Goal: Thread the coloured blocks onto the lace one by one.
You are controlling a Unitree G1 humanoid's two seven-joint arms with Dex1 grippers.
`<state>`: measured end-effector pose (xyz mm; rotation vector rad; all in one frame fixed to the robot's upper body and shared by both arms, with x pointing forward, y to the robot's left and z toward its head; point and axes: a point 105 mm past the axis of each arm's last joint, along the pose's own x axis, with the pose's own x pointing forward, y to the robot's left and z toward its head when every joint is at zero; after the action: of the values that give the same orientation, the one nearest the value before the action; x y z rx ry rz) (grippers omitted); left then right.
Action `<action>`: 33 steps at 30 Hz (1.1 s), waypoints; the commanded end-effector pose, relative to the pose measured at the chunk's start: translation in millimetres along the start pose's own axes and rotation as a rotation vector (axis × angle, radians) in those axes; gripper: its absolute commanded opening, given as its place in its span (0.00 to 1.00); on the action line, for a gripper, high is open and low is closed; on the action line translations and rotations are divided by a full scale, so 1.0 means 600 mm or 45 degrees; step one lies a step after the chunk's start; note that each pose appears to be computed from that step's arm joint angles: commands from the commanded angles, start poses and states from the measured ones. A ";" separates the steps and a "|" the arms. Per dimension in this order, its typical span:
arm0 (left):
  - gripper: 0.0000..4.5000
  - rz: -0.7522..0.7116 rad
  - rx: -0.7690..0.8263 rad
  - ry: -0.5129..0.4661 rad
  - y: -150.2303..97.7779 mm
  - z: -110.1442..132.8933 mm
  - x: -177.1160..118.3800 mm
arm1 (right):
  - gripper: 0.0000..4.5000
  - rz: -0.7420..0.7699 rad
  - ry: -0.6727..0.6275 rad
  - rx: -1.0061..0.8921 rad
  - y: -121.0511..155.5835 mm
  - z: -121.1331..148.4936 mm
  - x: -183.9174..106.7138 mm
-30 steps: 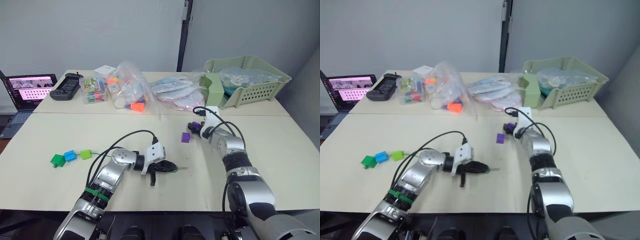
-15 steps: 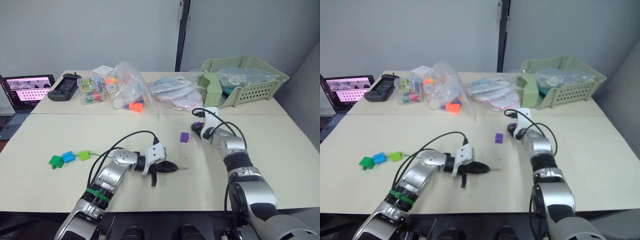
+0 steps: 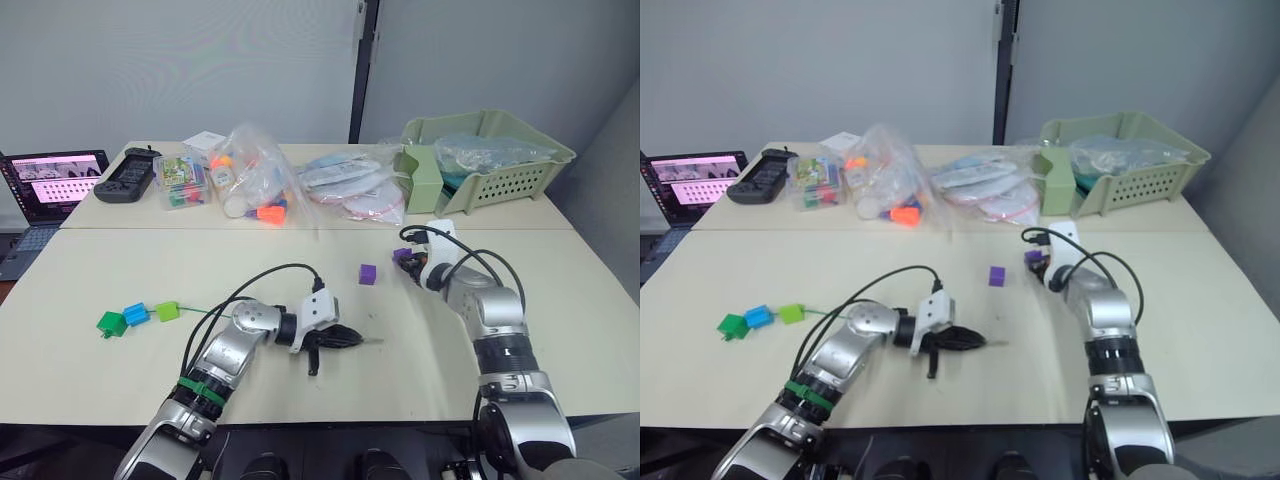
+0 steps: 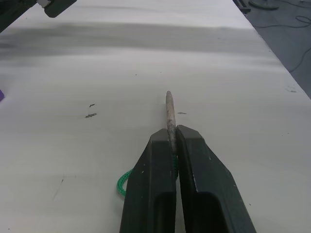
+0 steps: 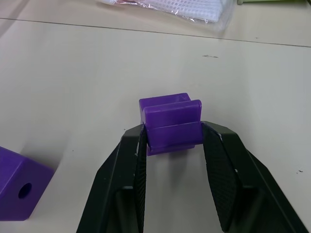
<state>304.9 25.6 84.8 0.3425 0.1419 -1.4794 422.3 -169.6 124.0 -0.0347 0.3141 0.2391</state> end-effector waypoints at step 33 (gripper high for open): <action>0.00 -0.135 0.056 -0.077 -0.002 0.026 0.038 | 0.33 -0.184 0.092 0.086 0.055 -0.105 -0.252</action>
<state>304.0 4.3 82.7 0.3096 0.1280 -1.5733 258.5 -175.3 101.0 0.0205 0.4309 0.1037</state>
